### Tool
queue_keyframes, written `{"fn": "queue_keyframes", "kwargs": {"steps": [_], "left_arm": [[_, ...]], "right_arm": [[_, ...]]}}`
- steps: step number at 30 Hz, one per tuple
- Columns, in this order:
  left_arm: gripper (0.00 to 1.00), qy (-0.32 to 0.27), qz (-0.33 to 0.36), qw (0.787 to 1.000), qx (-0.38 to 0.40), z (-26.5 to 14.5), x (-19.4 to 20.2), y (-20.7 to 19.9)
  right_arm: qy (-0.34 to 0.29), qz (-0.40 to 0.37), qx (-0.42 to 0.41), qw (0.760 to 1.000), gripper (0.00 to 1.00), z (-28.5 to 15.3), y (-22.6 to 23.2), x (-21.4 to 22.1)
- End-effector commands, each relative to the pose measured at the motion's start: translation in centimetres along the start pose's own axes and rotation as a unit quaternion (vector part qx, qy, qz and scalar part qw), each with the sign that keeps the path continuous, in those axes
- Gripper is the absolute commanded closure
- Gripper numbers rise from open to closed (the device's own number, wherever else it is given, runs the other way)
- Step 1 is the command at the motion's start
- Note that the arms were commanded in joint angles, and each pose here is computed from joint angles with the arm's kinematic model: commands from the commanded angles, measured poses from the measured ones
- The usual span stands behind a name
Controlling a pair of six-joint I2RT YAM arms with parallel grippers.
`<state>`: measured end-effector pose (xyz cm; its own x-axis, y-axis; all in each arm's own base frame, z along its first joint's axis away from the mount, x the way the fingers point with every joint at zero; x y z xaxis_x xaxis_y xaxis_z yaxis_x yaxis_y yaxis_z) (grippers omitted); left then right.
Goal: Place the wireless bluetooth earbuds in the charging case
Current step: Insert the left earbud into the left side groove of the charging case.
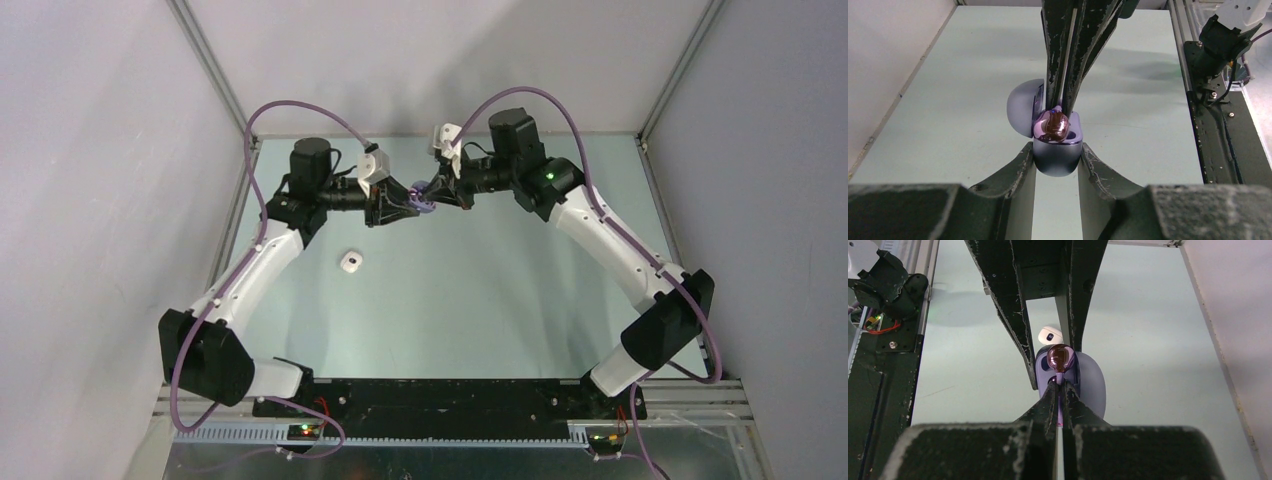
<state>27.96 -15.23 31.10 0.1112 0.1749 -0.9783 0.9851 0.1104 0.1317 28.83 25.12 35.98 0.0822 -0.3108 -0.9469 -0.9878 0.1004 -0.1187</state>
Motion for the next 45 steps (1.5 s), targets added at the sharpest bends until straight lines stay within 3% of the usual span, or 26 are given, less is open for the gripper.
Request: {"fn": "queue_keyframes", "kwargs": {"steps": [1, 7, 21, 26, 45], "left_arm": [[1.00, -0.033, 0.042, 0.999, 0.007, 0.1, -2.3, 0.3], [1.00, -0.033, 0.037, 0.999, 0.008, 0.2, -2.3, 0.4], [1.00, -0.028, 0.037, 0.999, -0.001, 0.3, -2.3, 0.6], [1.00, -0.001, 0.054, 0.999, 0.001, 0.3, -1.9, 0.5], [1.00, 0.023, 0.063, 0.998, -0.002, 0.3, -1.5, 0.5]], "right_arm": [[-0.003, 0.010, 0.013, 1.000, 1.00, -1.3, 0.1, -0.1], [-0.031, 0.004, 0.006, 0.999, 1.00, -1.7, 0.5, -0.3], [-0.013, -0.008, 0.008, 1.000, 1.00, -1.0, 0.7, 0.2], [0.007, -0.026, 0.007, 1.000, 1.00, -0.2, 0.8, 0.4], [-0.003, -0.023, 0.031, 0.999, 0.98, -0.1, 0.5, -0.3]]}}
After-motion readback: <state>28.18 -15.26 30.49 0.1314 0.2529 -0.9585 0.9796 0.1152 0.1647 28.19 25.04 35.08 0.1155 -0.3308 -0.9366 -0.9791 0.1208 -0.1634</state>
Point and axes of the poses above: each gripper's point midway between its finger pads, its own z axis out along the fingers, its own y axis along the line the jaws close on, x = y × z, the point moved 10 cm from there along -z, back along the fingers, and after that the axes turned 4 degrees about z, right-handed, at the moved point
